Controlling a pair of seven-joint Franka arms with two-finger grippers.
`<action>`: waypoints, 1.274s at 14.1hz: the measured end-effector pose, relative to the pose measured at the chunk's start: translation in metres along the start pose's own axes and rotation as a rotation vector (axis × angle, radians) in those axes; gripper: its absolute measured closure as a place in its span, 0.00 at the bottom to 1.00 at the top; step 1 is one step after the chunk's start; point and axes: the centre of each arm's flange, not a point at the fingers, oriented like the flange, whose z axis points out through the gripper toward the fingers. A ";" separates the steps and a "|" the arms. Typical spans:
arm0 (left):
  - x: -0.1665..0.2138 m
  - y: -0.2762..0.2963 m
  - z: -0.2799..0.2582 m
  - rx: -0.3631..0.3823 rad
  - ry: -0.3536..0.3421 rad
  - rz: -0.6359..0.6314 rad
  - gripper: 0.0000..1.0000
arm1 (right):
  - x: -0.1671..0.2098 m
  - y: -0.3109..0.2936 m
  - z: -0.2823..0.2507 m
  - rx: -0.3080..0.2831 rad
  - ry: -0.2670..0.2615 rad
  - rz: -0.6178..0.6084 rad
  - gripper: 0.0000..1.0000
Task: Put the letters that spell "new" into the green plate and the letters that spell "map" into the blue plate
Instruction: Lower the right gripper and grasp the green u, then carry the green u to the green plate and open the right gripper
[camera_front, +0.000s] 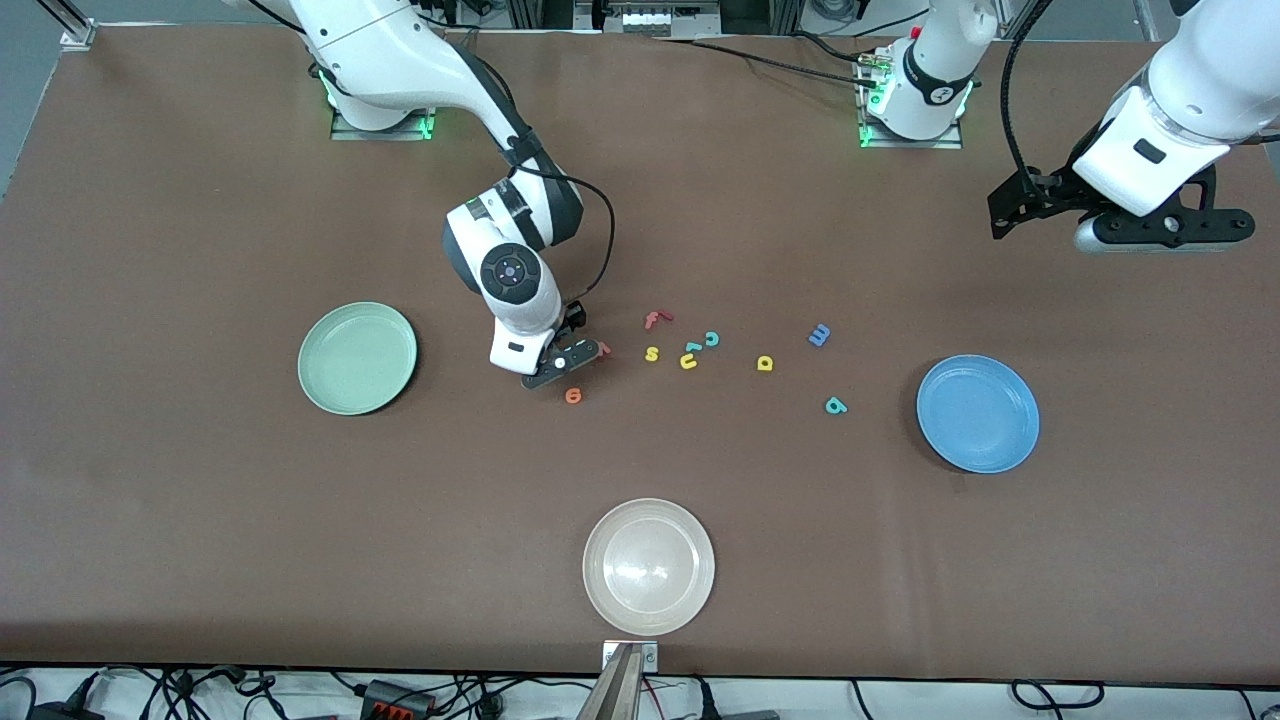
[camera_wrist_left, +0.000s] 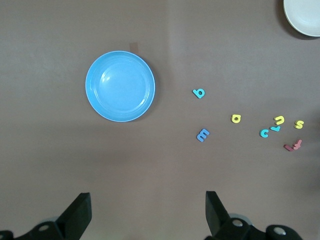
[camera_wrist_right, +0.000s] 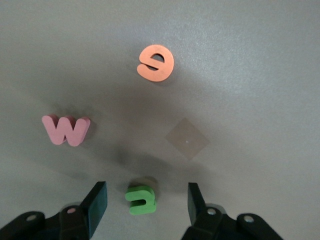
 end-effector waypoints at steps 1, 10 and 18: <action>0.000 0.000 0.000 0.000 0.000 0.000 0.00 | -0.001 -0.002 0.001 -0.001 -0.004 0.004 0.27; 0.000 0.000 0.000 0.000 0.000 0.000 0.00 | -0.005 -0.004 0.017 -0.007 -0.042 0.006 0.39; 0.000 0.000 0.000 0.000 0.000 0.000 0.00 | -0.005 -0.005 0.012 -0.008 -0.040 0.004 0.73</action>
